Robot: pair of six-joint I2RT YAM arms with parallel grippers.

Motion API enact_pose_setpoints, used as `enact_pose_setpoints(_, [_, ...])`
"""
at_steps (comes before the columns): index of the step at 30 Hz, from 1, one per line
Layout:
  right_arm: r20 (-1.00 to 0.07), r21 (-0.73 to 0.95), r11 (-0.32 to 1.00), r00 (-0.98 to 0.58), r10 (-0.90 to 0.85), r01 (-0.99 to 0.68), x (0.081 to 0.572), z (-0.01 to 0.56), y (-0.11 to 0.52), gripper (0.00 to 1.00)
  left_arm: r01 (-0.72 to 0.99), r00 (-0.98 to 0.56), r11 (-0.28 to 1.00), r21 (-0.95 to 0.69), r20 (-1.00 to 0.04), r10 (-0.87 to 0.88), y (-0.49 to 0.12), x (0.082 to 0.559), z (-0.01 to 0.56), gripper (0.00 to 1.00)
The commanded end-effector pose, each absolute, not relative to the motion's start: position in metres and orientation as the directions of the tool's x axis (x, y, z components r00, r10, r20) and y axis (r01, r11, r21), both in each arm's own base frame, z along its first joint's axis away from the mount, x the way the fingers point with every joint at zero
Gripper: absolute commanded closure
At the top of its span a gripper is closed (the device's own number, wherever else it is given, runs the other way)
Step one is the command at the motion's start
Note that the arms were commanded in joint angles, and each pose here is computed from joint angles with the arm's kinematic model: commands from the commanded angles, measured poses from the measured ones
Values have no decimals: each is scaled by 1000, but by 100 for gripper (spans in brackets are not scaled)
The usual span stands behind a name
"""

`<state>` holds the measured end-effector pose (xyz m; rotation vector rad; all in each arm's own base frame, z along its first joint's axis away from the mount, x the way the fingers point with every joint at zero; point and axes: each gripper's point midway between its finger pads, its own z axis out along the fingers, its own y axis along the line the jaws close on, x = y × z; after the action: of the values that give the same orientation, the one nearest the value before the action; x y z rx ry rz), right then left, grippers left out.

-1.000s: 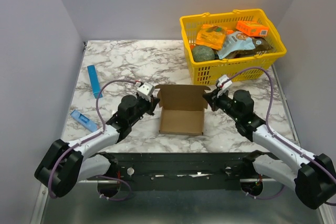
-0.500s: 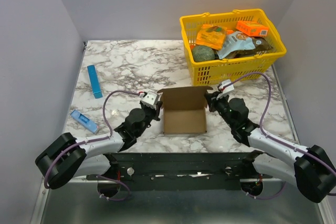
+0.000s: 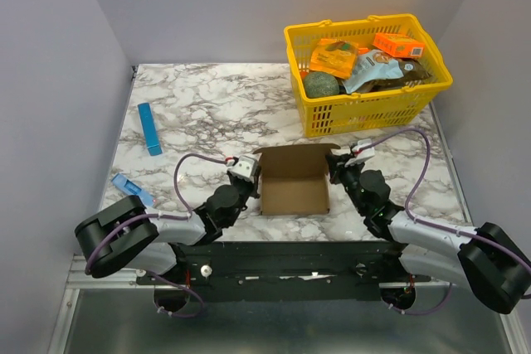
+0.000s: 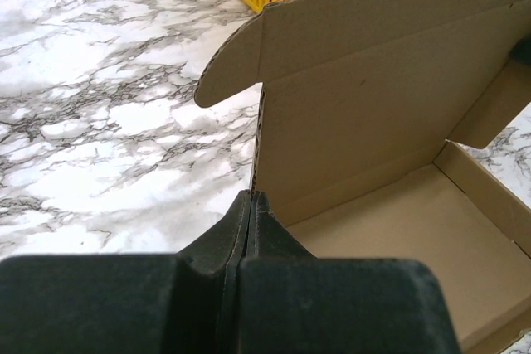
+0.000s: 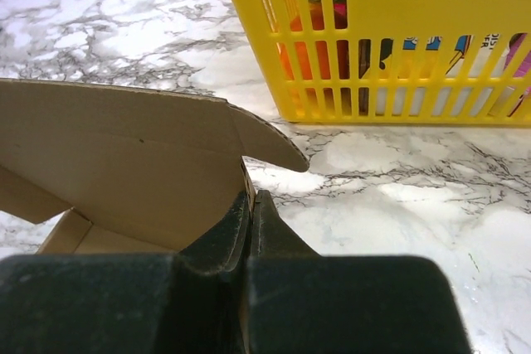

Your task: Fold the paper box

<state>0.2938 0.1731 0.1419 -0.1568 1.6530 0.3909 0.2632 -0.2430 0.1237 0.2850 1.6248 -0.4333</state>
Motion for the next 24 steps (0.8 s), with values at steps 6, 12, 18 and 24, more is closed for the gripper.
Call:
enact_pose_setpoints(6, [-967,244,950,-125,223,-193,288,134,163,92,405,-128,898,-171,-983,-129,-245,255,115,100])
enact_pose_setpoints(12, [-953,272,954,-174,249,-124,283,119,160,93,359,-179,907,-221,-970,-166,-249,251,106,100])
enact_pose_setpoints(18, [-945,278,956,-204,255,-93,278,108,162,90,335,-211,907,-255,-959,-191,-255,244,95,100])
enact_pose_setpoints(24, [-931,291,954,-252,265,-72,270,94,162,89,303,-243,918,-255,-952,-184,-254,236,83,100])
